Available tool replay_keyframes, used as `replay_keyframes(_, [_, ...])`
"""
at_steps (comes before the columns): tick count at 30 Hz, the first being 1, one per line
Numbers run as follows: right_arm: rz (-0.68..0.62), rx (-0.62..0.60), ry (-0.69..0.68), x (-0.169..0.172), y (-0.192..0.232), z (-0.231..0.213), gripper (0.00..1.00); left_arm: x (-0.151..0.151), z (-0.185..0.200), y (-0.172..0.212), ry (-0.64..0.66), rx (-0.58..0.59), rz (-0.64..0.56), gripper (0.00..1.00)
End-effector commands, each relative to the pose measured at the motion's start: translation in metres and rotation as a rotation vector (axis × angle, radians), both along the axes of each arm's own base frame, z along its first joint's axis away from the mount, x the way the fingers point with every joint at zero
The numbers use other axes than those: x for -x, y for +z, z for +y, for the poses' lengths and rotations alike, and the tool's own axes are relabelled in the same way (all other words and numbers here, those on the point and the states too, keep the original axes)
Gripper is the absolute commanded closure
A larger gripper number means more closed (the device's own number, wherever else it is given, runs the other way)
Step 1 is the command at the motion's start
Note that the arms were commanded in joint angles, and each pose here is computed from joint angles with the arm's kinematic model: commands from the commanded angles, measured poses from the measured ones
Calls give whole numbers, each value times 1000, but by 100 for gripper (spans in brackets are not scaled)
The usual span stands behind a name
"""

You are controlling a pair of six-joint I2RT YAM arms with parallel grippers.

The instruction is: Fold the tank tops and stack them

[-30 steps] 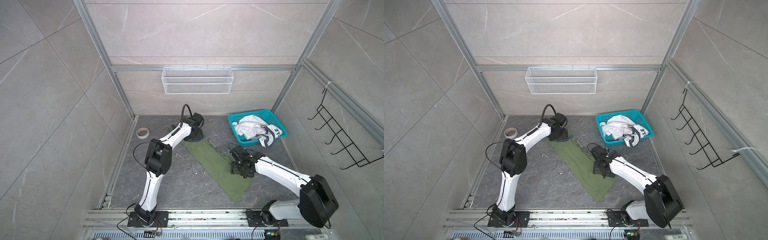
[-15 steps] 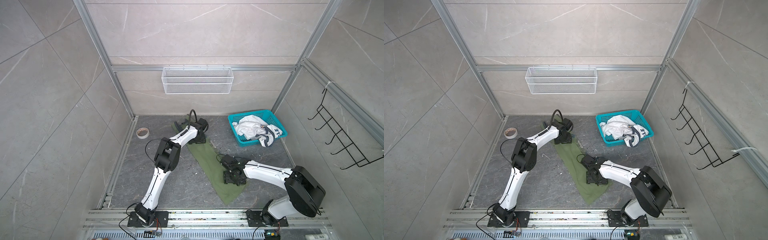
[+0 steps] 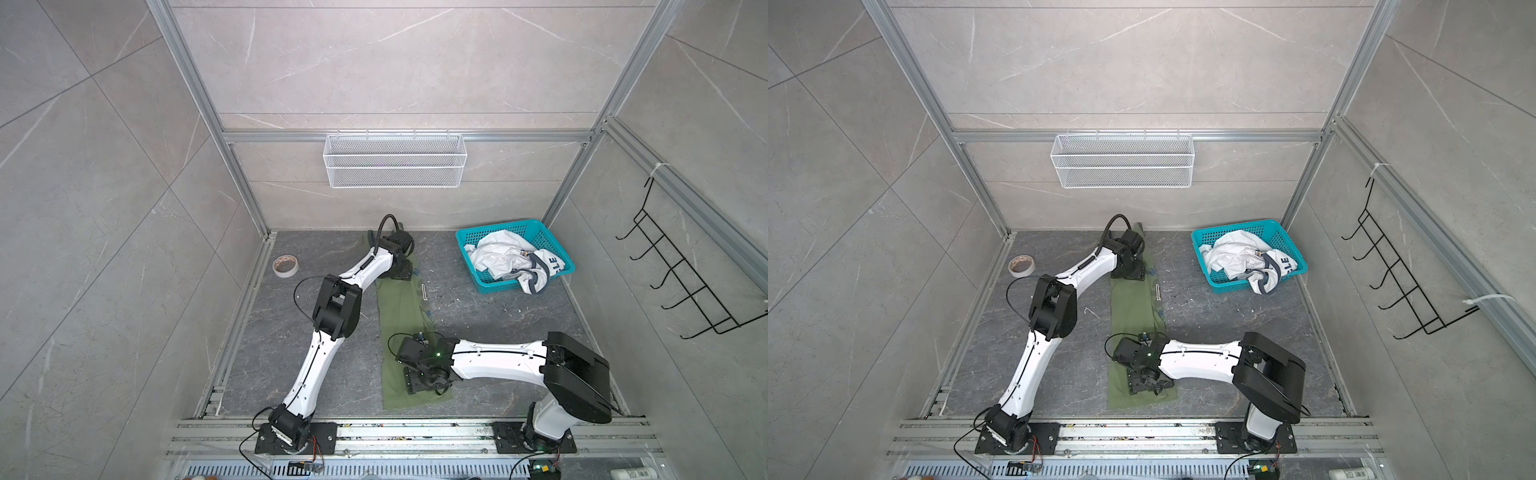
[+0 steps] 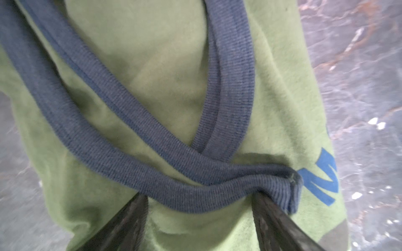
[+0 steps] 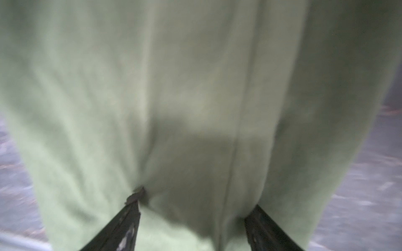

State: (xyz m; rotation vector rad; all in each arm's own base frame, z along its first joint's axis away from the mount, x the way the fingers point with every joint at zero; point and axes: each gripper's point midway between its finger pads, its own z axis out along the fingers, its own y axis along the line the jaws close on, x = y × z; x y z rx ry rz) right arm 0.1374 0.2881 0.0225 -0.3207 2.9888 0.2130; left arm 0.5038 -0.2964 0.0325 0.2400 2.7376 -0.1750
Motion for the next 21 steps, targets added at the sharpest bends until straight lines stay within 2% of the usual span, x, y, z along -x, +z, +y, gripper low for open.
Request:
replay_keyframes(1, [-9, -16, -17, 1, 16, -1, 23, -4, -12, 12, -55, 51, -4, 21])
replay_keyframes(4, [-88, 19, -23, -6, 37, -21, 22, -6, -16, 35, -69, 64, -34, 19])
replay_keyframes(7, [-167, 107, -53, -15, 51, -53, 22, -3, -12, 55, -55, 59, -53, 18])
replay_keyframes(11, [-181, 141, -79, -19, 47, -76, 21, 5, -3, 76, -9, 34, -62, 18])
replay_keyframes(15, [-153, 129, -67, -16, 34, -72, 22, 17, -6, 84, -4, 35, -65, 18])
replay_keyframes(21, [-106, 91, -8, -5, 13, -44, 25, 20, -6, 58, 3, 21, -33, 18])
